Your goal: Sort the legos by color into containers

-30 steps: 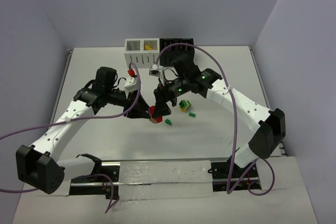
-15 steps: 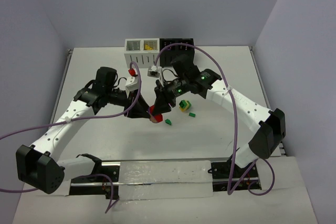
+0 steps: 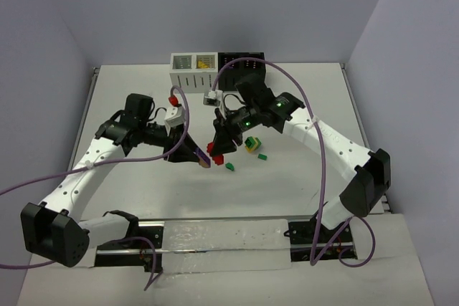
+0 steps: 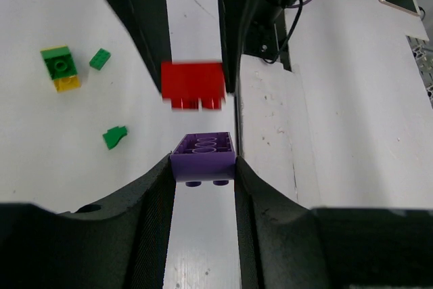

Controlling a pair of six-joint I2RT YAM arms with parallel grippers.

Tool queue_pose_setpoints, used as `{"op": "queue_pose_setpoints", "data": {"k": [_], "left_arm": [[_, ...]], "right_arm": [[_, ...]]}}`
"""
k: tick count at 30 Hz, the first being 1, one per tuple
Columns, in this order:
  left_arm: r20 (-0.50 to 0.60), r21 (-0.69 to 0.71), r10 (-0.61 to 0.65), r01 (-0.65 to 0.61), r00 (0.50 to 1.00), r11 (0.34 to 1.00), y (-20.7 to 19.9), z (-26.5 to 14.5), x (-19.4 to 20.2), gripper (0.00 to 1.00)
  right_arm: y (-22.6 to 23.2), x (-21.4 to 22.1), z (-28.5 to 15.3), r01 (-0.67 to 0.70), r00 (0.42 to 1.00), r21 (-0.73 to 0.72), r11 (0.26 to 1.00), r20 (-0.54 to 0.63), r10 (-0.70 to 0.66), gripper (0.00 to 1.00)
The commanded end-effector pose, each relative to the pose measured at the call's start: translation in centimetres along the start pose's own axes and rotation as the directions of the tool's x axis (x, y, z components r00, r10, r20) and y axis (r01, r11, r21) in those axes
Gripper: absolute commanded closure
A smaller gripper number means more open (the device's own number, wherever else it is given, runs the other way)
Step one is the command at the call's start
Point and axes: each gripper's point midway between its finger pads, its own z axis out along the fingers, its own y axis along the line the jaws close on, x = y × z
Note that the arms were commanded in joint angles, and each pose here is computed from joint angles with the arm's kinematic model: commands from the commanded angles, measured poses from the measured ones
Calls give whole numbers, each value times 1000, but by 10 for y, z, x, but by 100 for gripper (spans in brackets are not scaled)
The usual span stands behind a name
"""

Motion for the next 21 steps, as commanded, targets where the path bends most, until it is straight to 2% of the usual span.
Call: {"op": "queue_pose_setpoints", "data": {"k": [1, 5, 8, 11, 12, 13, 14, 16, 19, 21], "left_arm": [[6, 7, 14, -14, 1000, 1000, -11, -16, 7, 100], [-4, -26, -1, 1, 1000, 1000, -7, -25, 16, 100], [12, -84, -13, 14, 1000, 996, 6, -32, 14, 100], [51, -174, -108, 115, 993, 978, 24, -37, 6, 100], [69, -230, -129, 141, 989, 963, 35, -38, 3, 100], [87, -316, -97, 119, 991, 941, 53, -43, -5, 100], [109, -337, -126, 156, 986, 928, 57, -45, -8, 100], [149, -429, -141, 192, 979, 883, 76, -53, -20, 100], [195, -490, -161, 238, 968, 839, 90, -60, -33, 100], [250, -552, -149, 267, 957, 790, 100, -71, -47, 100]], "right_arm": [[-12, -11, -30, 15, 999, 74, 997, 28, -17, 100], [-31, -18, -49, 2, 999, 133, 991, 52, -9, 100], [-67, -35, -77, -21, 992, 268, 963, 126, -13, 100], [-113, -65, -112, -68, 967, 439, 896, 250, -49, 100], [-138, -75, -129, -102, 956, 535, 838, 287, -66, 100], [-151, -82, -139, -127, 946, 584, 802, 315, -79, 100], [-155, -90, -147, -123, 936, 603, 788, 334, -109, 100], [-192, -107, -175, -184, 908, 721, 668, 385, -166, 100], [-231, -123, -205, -259, 867, 805, 534, 437, -239, 100], [-253, -139, -226, -316, 824, 824, 470, 484, -295, 100]]}}
